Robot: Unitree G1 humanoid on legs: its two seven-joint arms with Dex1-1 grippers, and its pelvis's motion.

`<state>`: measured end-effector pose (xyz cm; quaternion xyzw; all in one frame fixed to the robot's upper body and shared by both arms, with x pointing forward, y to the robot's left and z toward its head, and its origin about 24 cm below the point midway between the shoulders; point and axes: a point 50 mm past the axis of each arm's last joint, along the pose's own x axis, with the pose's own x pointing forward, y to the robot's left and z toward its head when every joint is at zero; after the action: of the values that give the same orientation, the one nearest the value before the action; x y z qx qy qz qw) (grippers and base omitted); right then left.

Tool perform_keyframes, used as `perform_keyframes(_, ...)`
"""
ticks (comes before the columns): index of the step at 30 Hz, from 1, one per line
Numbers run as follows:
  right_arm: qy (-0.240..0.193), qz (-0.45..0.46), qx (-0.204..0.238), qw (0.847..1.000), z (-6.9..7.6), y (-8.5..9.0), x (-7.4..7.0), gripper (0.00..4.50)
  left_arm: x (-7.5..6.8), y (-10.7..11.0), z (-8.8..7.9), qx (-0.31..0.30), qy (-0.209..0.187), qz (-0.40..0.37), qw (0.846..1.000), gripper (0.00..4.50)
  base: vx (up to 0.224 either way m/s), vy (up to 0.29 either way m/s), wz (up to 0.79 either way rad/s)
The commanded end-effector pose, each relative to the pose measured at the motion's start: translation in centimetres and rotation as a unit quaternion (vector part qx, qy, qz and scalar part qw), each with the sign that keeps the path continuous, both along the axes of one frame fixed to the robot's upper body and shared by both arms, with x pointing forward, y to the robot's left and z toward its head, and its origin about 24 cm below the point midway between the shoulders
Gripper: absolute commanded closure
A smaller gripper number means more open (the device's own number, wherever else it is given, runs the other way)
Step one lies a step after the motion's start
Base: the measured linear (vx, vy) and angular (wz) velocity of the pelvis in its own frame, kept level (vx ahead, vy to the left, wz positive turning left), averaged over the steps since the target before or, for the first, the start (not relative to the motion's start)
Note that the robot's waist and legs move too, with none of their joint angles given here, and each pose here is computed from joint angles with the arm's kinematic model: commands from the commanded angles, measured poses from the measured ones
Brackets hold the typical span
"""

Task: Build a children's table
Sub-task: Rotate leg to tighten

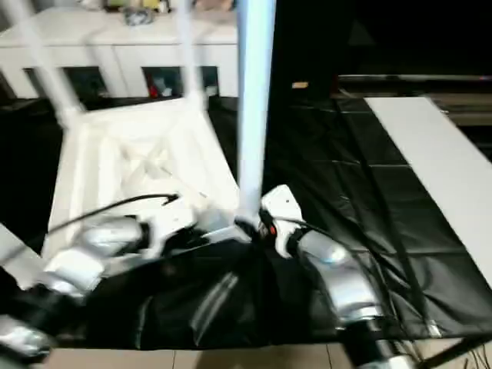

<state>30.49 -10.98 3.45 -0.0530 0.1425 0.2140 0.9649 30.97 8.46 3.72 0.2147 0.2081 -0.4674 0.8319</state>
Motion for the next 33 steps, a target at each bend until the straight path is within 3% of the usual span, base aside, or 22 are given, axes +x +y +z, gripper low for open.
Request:
perform_keyframes(1, 0.059, -0.042, 0.002, 0.997, -2.0, 1.0, -0.4, 2.14, 0.3, -1.1, -0.9, 0.014, 0.004, 0.047, 0.999, 4.5, 0.0, 0.0, 0.0)
perform_keyframes(5, 0.03, -0.011, 0.016, 0.999, -1.1, 2.9, 0.1, 2.16, 0.6, -1.8, -0.9, 0.03, -0.014, 0.041, 0.999, 4.5, 0.0, 0.0, 0.0)
perform_keyframes(6, 0.011, 0.015, 0.033, 0.999, -0.4, 3.3, 0.1, 1.92, 0.6, -1.6, -0.9, 0.036, -0.014, 0.037, 0.999, 4.5, 0.0, 0.0, 0.0)
perform_keyframes(12, -0.05, 0.066, 0.044, 0.996, 2.1, 1.6, -0.3, 1.37, 0.1, 0.8, -1.1, 0.062, -0.016, 0.007, 0.998, 4.5, 0.0, 0.0, 0.0)
perform_keyframes(14, -0.048, 0.078, 0.036, 0.995, 2.2, 1.2, -0.4, 1.22, -0.1, 1.2, -1.1, 0.065, -0.015, -0.002, 0.998, 4.5, 0.0, 0.0, 0.0)
perform_keyframes(16, -0.045, 0.125, -0.001, 0.991, 2.3, 0.2, -0.9, 1.12, -0.5, 2.3, -1.2, 0.077, -0.014, -0.018, 0.997, 4.5, 0.0, 0.0, 0.0)
perform_keyframes(19, -0.026, 0.22, -0.009, 0.975, 2.4, -1.4, -2.4, 1.12, -1.6, 3.3, -0.8, 0.069, -0.004, -0.081, 0.994, 4.5, 0.0, 0.0, 0.0)
perform_keyframes(20, -0.018, 0.265, -0.025, 0.964, 2.2, -2.4, -3.3, 1.12, -2.7, 3.9, -0.7, 0.065, 0.018, -0.135, 0.989, 4.5, 0.055, -0.023, -0.02)
perform_keyframes(24, -0.009, 0.295, -0.038, 0.955, 1.7, -3.7, -3.9, 1.12, -3.7, 4.8, -0.6, 0.08, 0.036, -0.191, 0.978, 4.5, 0.027, -0.008, -0.01)
perform_keyframes(27, -0.009, 0.303, -0.044, 0.952, 1.4, -4.0, -3.9, 1.12, -4.2, 4.9, -0.3, 0.062, 0.06, -0.207, 0.975, 4.5, 0.0, 0.0, 0.0)
perform_keyframes(33, -0.005, 0.318, -0.046, 0.947, 1.3, -3.7, -3.8, 1.12, -4.5, 5.1, 0.0, 0.06, 0.062, -0.227, 0.97, 4.5, 0.0, 0.0, 0.0)
